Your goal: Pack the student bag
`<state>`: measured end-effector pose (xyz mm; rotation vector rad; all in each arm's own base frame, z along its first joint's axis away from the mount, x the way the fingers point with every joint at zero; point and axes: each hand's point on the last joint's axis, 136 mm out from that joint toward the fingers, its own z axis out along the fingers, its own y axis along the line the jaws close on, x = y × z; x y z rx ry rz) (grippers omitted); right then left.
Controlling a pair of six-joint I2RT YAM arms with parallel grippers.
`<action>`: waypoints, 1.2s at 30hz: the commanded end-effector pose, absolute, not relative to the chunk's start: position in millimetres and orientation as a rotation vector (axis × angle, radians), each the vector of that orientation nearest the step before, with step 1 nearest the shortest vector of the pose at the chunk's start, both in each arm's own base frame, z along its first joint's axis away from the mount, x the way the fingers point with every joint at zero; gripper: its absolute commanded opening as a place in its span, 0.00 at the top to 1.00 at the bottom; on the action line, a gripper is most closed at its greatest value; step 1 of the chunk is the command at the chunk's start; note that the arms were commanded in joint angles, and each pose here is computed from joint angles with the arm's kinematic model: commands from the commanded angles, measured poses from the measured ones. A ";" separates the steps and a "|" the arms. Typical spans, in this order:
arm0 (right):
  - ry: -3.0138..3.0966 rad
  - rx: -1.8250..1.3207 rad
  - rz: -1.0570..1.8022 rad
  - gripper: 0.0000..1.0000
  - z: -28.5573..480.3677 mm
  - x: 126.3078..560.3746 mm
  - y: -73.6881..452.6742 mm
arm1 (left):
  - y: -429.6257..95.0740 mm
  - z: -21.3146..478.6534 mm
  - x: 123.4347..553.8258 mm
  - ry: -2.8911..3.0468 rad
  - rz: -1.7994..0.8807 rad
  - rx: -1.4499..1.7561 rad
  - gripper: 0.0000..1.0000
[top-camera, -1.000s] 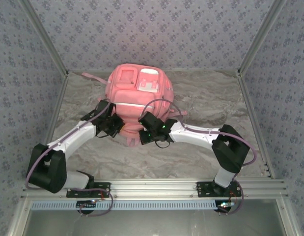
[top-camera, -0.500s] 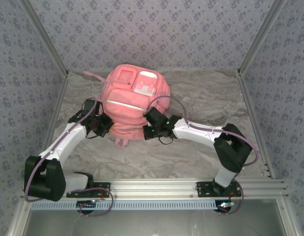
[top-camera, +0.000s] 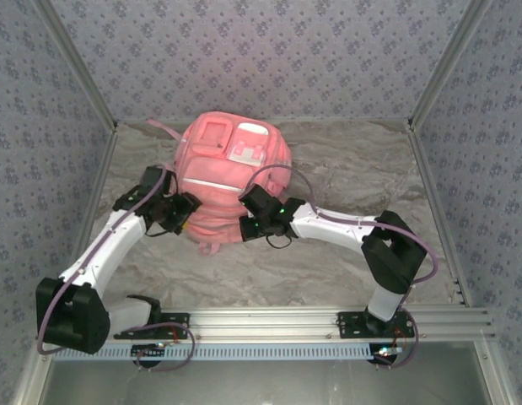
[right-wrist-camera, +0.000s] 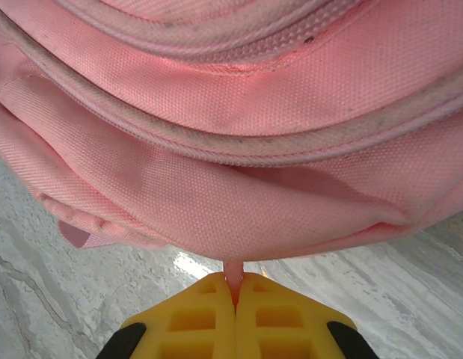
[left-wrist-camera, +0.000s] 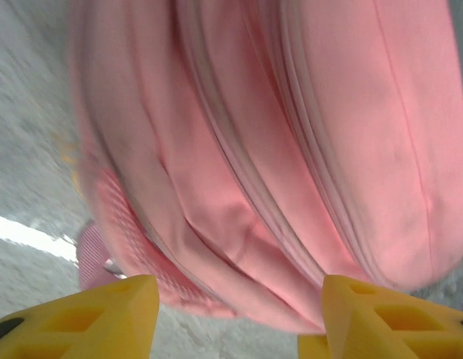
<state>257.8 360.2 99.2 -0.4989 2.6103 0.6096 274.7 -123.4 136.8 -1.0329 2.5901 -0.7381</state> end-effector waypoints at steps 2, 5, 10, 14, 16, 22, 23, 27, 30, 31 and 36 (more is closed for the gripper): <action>2.596 -0.488 0.642 1.00 106.1 258.8 370.8 | -156.0 129.5 260.8 2.606 -0.836 -1.152 0.39; 2.595 -0.486 0.641 1.00 106.4 258.3 370.1 | -173.8 123.1 264.3 2.608 -0.862 -1.174 0.39; 2.594 -0.487 0.640 1.00 106.3 257.1 369.0 | -189.7 115.8 279.0 2.606 -0.842 -1.176 0.41; 2.602 -0.491 0.637 1.00 104.9 254.6 367.1 | -197.9 100.1 286.6 2.621 -0.824 -1.203 0.46; 2.605 -0.490 0.636 1.00 105.3 254.4 366.2 | -198.0 89.6 286.9 2.643 -0.790 -1.216 0.53; 2.618 -0.484 0.599 1.00 101.4 253.9 356.8 | -186.9 83.5 288.9 2.622 -0.717 -1.212 0.83; 2.630 -0.483 0.578 1.00 95.0 252.0 351.4 | -184.2 85.2 289.8 2.614 -0.713 -1.210 0.88; 2.630 -0.478 0.554 1.00 89.0 254.7 342.9 | -172.8 93.5 290.8 2.587 -0.687 -1.203 1.00; 2.634 -0.479 0.525 1.00 85.4 257.5 336.4 | -165.5 100.6 290.7 2.573 -0.670 -1.193 1.00; 2.638 -0.477 0.517 1.00 83.9 258.0 334.1 | -164.0 101.9 290.3 2.570 -0.670 -1.195 1.00; 2.637 -0.457 0.507 1.00 81.9 263.4 327.9 | -158.1 107.4 288.4 2.558 -0.685 -1.199 1.00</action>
